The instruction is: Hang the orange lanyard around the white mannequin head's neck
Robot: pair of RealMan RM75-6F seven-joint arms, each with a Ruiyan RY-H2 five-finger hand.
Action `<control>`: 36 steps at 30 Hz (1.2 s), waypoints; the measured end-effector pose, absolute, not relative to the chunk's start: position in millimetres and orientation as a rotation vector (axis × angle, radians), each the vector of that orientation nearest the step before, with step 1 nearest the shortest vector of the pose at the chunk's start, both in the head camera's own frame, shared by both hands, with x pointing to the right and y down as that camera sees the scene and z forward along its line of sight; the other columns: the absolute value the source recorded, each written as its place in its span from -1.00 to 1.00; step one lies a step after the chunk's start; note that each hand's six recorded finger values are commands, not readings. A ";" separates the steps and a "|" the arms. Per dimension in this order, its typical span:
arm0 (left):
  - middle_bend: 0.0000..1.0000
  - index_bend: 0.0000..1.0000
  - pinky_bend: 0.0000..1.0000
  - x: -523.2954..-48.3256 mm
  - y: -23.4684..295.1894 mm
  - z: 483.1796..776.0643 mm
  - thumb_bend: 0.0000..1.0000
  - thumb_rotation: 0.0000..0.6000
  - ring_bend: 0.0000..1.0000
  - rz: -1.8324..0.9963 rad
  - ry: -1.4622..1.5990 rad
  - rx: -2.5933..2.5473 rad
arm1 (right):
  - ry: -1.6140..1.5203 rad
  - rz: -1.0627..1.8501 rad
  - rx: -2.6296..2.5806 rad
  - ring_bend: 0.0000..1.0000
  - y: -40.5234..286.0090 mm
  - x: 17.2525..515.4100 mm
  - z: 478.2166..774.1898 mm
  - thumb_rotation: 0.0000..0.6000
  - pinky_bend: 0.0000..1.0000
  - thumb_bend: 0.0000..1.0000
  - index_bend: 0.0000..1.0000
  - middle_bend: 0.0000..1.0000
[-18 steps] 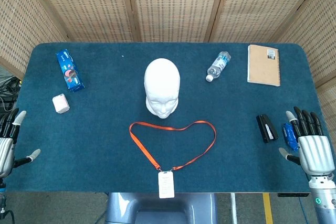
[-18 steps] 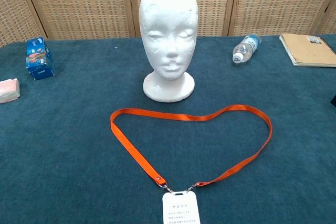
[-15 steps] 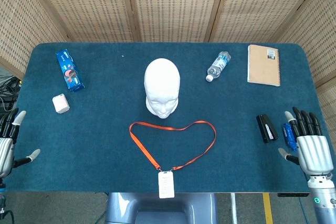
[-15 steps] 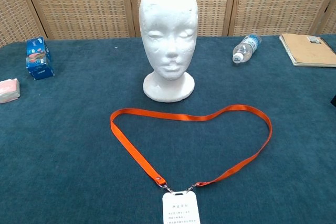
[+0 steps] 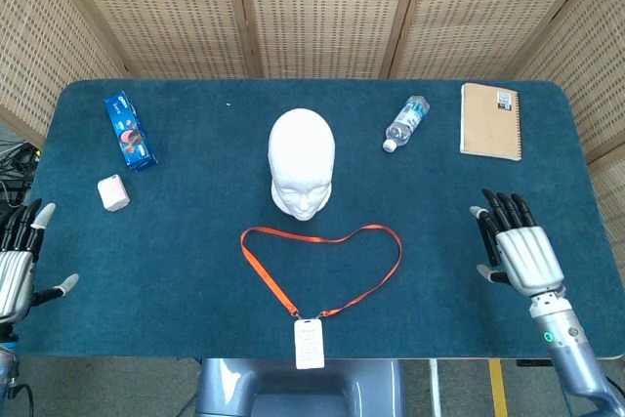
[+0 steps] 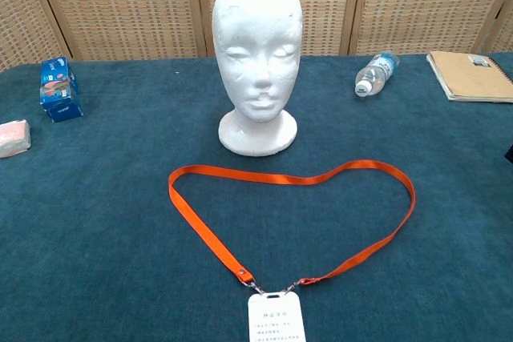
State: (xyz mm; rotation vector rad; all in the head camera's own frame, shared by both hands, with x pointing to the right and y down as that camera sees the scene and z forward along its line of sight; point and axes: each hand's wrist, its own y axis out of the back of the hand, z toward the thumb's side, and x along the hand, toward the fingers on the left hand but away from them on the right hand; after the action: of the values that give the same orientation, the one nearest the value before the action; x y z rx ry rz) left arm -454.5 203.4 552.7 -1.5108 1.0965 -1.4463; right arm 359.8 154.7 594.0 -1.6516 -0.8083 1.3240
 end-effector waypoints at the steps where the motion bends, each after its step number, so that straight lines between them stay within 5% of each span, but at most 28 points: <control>1: -1.00 -1.00 -1.00 -454.5 202.9 553.9 -1.00 1.00 -1.00 -1.450 1.094 -1.510 | -0.791 1.322 -1.674 -1.00 149.9 352.9 598.2 1.00 -1.00 -0.81 -0.21 -1.00; 6: -1.00 -1.00 -1.00 -454.2 201.6 560.9 -1.00 1.00 -1.00 -1.472 1.074 -1.505 | -0.713 1.337 -1.782 -1.00 121.8 310.1 627.8 1.00 -1.00 -0.31 -0.10 -1.00; 11: -1.00 -1.00 -1.00 -456.9 201.2 569.5 -1.00 1.00 -1.00 -1.505 1.057 -1.502 | -0.682 1.378 -1.845 -1.00 102.6 271.5 663.0 1.00 -1.00 -0.13 -0.08 -1.00; 21: -1.00 -1.00 -1.00 -459.1 198.9 582.6 -1.00 1.00 -1.00 -1.542 1.040 -1.503 | -0.614 1.471 -1.911 -1.00 90.9 220.9 725.7 1.00 -1.00 -0.01 0.01 -1.00; 36: -1.00 -1.00 -1.00 -457.1 198.5 583.4 -1.00 1.00 -1.00 -1.537 1.035 -1.506 | -0.545 1.491 -1.895 -1.00 96.9 207.4 741.8 1.00 -1.00 0.08 0.02 -1.00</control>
State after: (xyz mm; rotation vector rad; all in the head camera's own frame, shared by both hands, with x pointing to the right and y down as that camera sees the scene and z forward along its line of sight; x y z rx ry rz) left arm -457.1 198.5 583.4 -1.5061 1.0352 -1.5375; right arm 207.4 96.9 741.8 -1.8950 -0.5448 1.4906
